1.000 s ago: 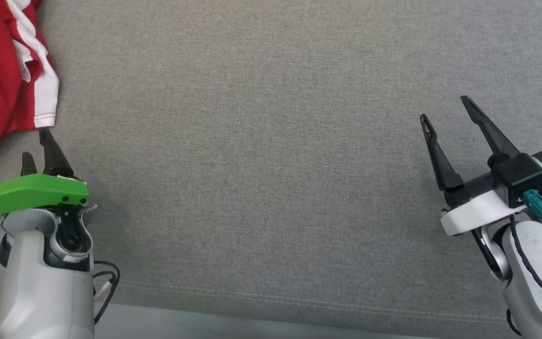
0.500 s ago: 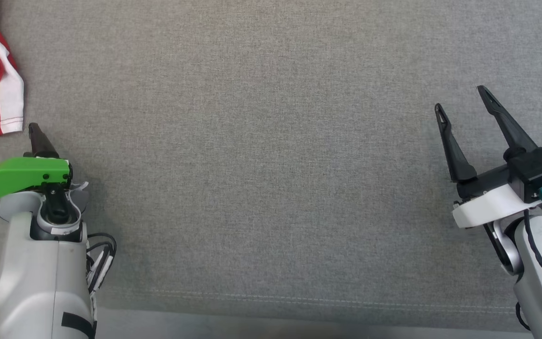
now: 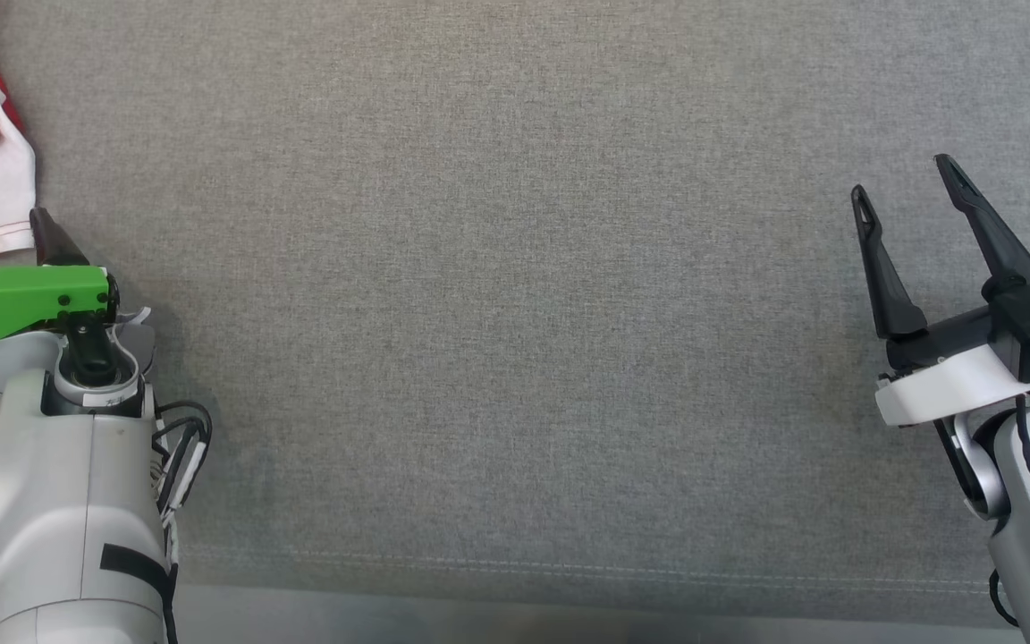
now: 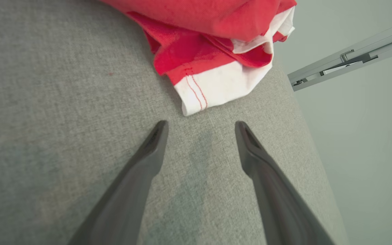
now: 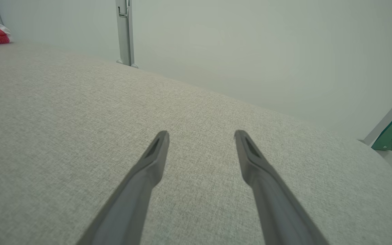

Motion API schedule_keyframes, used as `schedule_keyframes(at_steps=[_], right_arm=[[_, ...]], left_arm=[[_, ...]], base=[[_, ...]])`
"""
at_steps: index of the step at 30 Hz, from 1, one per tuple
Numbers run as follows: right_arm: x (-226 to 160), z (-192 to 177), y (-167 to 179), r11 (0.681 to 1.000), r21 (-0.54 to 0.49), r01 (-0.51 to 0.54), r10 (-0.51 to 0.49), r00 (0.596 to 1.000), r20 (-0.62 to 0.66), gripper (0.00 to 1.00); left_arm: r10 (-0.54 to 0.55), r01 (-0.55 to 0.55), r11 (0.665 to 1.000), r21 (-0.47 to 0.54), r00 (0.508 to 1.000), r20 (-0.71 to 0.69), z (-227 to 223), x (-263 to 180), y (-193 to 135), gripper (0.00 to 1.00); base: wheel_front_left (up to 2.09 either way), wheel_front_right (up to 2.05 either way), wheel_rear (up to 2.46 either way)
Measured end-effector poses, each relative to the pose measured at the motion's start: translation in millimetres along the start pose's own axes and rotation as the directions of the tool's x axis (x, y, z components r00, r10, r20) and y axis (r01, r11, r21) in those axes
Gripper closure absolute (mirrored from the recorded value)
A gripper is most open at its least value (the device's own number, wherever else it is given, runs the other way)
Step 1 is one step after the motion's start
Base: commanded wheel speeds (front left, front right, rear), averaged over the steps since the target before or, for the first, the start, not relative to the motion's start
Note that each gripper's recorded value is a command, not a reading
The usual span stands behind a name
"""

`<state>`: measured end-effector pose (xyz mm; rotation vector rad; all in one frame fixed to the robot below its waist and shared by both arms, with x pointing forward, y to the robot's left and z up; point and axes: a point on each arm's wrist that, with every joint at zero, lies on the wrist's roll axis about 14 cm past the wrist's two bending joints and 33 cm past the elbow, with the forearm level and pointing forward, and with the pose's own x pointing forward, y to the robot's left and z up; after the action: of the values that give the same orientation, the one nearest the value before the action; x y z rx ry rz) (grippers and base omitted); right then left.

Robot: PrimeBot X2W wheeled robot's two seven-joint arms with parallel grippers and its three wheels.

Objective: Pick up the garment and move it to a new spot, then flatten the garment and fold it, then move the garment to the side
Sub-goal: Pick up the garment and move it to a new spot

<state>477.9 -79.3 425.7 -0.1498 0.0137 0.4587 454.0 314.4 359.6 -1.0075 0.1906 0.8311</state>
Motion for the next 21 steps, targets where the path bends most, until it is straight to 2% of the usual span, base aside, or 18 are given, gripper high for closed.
schedule_keyframes(at_steps=[8,16,21], right_arm=[[-0.5,-1.0,-1.7,1.000,-0.002,0.006,-0.006,1.000,0.000,0.00],[-1.6,-0.3,0.7,1.000,0.002,0.000,0.000,1.000,0.002,0.00],[-2.3,0.2,1.2,1.000,0.002,-0.002,0.002,1.000,0.003,0.00]], left_arm=[[0.038,-0.038,0.999,-0.013,0.999,0.014,4.2,5.3,3.8,0.00],[0.083,-0.078,0.993,-0.093,0.995,0.051,18.6,9.4,9.7,0.00],[0.094,-0.089,0.991,-0.098,0.994,0.057,20.4,10.7,11.2,0.00]], base=[[0.00,0.00,0.00],[0.00,0.00,0.00],[0.00,0.00,0.00]])
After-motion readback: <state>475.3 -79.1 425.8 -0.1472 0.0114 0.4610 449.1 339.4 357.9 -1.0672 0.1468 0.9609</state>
